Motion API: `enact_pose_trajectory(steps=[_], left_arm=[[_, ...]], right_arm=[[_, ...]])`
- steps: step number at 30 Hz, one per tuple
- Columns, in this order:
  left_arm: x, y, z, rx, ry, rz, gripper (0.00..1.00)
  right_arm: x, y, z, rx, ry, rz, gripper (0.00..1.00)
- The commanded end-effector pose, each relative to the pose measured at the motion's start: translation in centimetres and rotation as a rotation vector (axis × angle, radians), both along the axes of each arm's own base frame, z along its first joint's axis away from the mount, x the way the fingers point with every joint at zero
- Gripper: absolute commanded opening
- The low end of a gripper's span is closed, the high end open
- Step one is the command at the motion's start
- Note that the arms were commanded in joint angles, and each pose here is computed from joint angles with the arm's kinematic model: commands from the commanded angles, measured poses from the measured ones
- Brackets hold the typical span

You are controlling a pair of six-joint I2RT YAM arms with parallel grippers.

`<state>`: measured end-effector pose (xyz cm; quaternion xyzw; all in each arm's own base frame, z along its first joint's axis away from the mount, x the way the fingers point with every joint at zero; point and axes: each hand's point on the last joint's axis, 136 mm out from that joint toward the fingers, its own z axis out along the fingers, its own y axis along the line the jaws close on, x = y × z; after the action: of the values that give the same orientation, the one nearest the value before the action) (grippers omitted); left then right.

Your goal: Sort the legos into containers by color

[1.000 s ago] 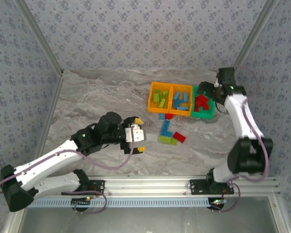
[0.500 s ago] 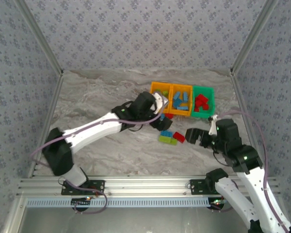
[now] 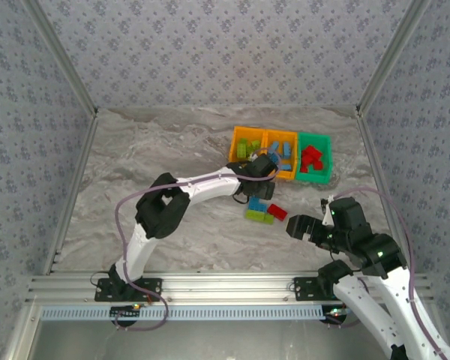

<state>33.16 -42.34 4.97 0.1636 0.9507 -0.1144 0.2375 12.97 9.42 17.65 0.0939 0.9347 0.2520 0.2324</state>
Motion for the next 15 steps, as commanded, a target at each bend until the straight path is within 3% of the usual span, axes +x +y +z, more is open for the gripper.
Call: enact_pose_trajectory(steps=[1, 10, 13, 15], left_arm=[[0.4, 0.2, -0.8, 0.031, -0.003, 0.033, 0.7], [-0.3, 0.4, -1.9, 0.043, 0.033, 0.002, 0.38], [-0.6, 0.0, -1.0, 0.02, 0.035, -0.023, 0.28], [-0.8, -0.3, 0.5, -0.002, 0.02, -0.041, 0.26]], right_arm=[[-0.4, -0.3, -0.1, -0.006, 0.011, -0.016, 1.0], [0.0, 0.0, 0.5, 0.02, -0.01, -0.02, 1.0], [0.3, 0.1, 1.1, 0.029, -0.028, -0.026, 1.0], [0.5, 0.2, 1.4, 0.039, -0.041, -0.027, 1.0]])
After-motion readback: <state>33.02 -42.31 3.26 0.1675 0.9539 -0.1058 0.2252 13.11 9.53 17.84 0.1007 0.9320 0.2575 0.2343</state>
